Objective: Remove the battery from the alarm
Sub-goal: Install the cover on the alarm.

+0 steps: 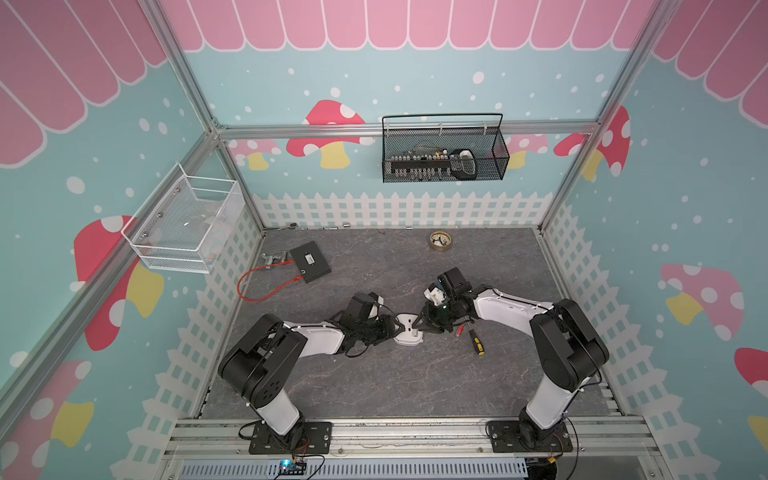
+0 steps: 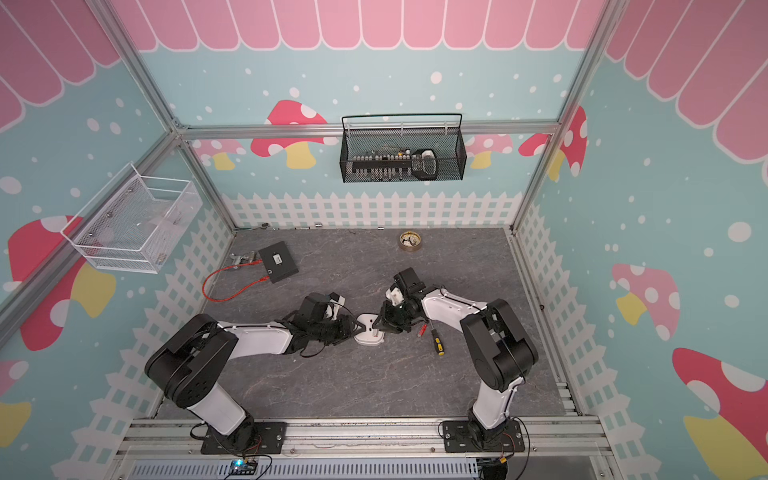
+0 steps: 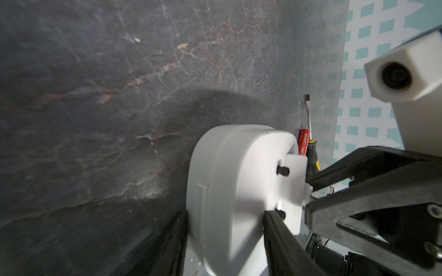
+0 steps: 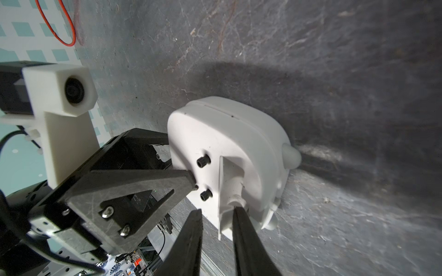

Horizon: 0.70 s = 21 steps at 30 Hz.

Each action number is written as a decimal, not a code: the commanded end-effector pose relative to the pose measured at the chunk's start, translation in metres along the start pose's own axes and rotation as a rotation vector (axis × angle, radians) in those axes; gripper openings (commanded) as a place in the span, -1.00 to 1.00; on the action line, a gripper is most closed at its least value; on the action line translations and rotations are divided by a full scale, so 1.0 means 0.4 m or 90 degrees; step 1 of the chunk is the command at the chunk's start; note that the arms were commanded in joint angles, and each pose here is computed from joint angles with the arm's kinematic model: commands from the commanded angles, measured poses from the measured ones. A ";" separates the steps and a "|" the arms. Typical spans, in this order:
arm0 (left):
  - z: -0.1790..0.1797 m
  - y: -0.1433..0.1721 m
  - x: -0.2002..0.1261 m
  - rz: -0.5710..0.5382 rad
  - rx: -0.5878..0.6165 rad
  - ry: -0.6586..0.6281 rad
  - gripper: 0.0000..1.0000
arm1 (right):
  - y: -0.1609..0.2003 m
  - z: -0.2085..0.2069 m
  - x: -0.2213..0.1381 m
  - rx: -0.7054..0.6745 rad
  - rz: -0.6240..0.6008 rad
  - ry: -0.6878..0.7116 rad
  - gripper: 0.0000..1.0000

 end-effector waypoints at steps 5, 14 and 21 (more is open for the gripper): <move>0.033 0.023 -0.004 0.011 -0.018 -0.035 0.05 | 0.012 -0.028 -0.022 0.004 -0.010 0.048 -0.44; 0.036 0.021 -0.005 0.009 -0.019 -0.036 0.05 | 0.007 -0.038 -0.045 0.000 -0.026 0.070 -0.41; 0.036 0.022 -0.005 0.009 -0.017 -0.036 0.04 | -0.013 0.007 -0.111 -0.050 -0.099 0.063 -1.00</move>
Point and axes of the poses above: each gripper's point midway between its finger pads, its own x axis out along the fingers, its own z axis along the line the jaws close on, y = z × x, the point moved 6 cm from there along -x, back along the fingers, and after that the axes turned 15 degrees about x, right-handed, at the moved point
